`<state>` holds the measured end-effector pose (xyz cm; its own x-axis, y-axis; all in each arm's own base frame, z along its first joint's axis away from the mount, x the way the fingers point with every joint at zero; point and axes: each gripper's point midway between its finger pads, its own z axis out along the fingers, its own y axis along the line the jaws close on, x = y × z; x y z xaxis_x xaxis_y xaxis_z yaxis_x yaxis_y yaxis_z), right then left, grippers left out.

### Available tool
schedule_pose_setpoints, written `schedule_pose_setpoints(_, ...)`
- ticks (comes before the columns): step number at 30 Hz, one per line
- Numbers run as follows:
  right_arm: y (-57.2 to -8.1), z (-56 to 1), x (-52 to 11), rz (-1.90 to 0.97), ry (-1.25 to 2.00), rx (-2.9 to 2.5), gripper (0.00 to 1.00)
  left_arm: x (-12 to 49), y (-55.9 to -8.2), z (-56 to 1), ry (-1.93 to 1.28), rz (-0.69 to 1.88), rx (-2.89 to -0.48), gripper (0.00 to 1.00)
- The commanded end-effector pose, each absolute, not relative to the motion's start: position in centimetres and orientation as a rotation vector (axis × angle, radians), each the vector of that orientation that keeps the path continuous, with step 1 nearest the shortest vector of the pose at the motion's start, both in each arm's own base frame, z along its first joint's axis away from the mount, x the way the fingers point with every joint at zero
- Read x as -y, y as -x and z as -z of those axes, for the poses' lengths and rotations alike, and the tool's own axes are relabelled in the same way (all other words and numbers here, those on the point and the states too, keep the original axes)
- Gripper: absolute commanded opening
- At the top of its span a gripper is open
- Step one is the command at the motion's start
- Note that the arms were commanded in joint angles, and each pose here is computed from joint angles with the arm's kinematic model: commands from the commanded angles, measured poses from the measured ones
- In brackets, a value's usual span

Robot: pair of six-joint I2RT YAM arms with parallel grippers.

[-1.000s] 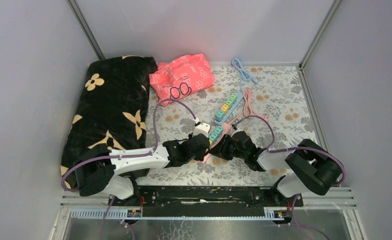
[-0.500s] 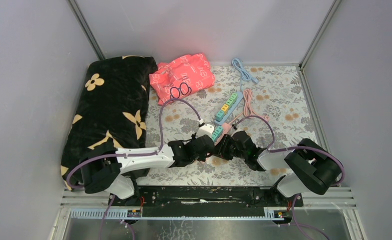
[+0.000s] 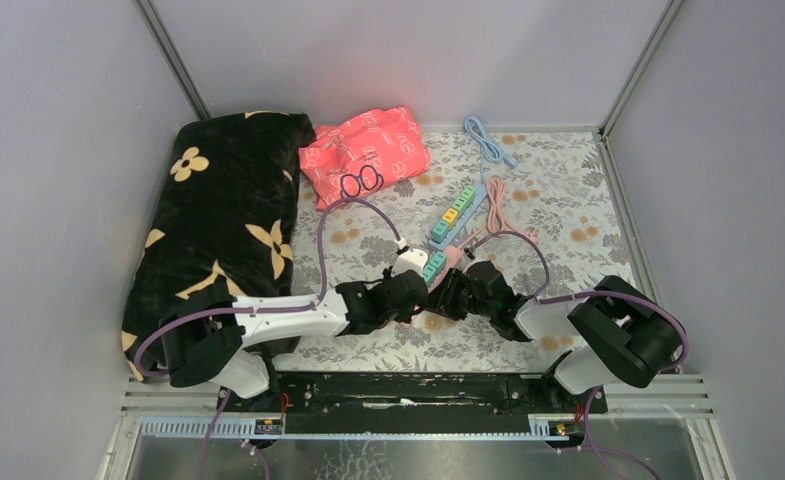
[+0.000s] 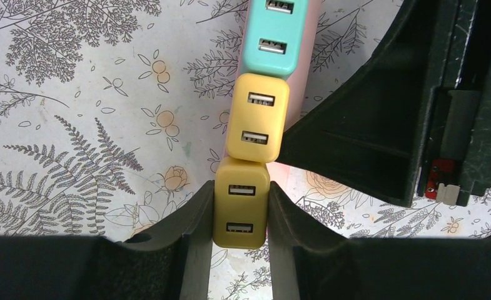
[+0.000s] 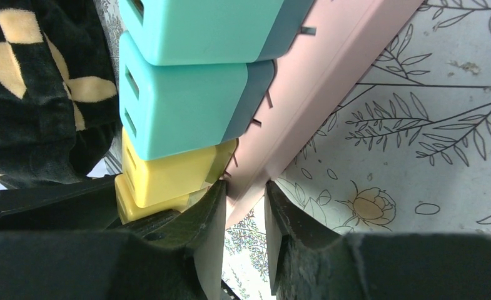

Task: Insert the plug
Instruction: Insert the plug into the socket.

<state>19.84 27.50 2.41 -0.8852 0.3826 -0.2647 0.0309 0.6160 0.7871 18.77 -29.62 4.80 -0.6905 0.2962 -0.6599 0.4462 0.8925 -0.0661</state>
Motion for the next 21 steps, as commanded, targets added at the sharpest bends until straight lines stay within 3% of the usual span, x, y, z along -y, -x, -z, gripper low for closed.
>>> schedule_pose_setpoints(1,-19.7,-1.5,-28.2,-1.144,-0.297,-2.472,0.32,24.9,-12.9,2.9,-0.583,0.179,-2.7,0.0)
schedule_pose_setpoints(10,-19.8,-1.6,-28.2,-1.142,-0.299,-2.473,0.32,23.5,-12.6,3.5,-0.537,0.128,-2.724,0.0)
schedule_pose_setpoints(21,-19.9,-1.6,-28.3,-1.149,-0.294,-2.473,0.31,25.9,-11.9,2.5,-0.748,0.058,-2.659,0.0)
